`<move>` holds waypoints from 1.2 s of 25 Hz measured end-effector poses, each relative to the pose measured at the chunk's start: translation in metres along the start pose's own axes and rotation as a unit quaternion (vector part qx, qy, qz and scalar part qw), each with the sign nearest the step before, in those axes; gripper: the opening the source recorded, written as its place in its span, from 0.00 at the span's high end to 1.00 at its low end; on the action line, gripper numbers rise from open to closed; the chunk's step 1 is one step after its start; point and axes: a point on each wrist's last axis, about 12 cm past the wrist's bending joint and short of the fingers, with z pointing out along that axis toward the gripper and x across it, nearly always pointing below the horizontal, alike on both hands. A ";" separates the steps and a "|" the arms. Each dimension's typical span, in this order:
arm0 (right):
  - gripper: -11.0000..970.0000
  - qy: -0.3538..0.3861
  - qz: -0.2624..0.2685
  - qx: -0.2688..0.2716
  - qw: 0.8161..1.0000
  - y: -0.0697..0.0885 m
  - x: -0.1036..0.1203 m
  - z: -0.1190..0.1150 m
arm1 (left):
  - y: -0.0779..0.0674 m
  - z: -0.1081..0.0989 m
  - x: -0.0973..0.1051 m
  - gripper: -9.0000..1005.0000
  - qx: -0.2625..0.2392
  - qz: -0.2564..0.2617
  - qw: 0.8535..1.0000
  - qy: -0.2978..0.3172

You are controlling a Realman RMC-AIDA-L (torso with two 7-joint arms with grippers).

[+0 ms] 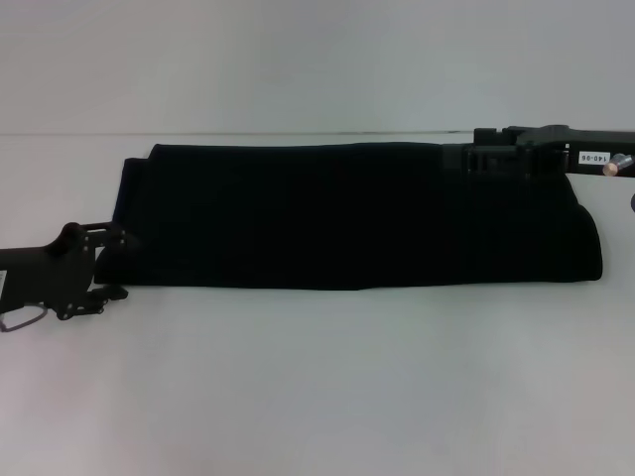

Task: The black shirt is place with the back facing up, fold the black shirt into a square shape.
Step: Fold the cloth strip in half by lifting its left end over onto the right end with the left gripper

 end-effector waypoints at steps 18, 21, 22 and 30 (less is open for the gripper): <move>0.06 -0.003 0.001 0.005 1.000 -0.001 0.000 -0.001 | 0.008 0.006 -0.001 0.28 -0.001 -0.018 1.000 -0.023; 0.06 -0.002 0.000 0.005 1.000 -0.001 0.001 0.000 | 0.006 0.006 -0.002 0.28 0.002 -0.018 1.000 -0.025; 0.06 -0.002 0.000 0.005 1.000 -0.001 0.001 0.000 | 0.005 0.006 -0.002 0.28 0.003 -0.018 0.999 -0.027; 0.06 -0.004 0.000 0.006 1.000 -0.001 0.000 0.000 | 0.004 0.006 -0.006 0.28 0.004 -0.017 0.999 -0.041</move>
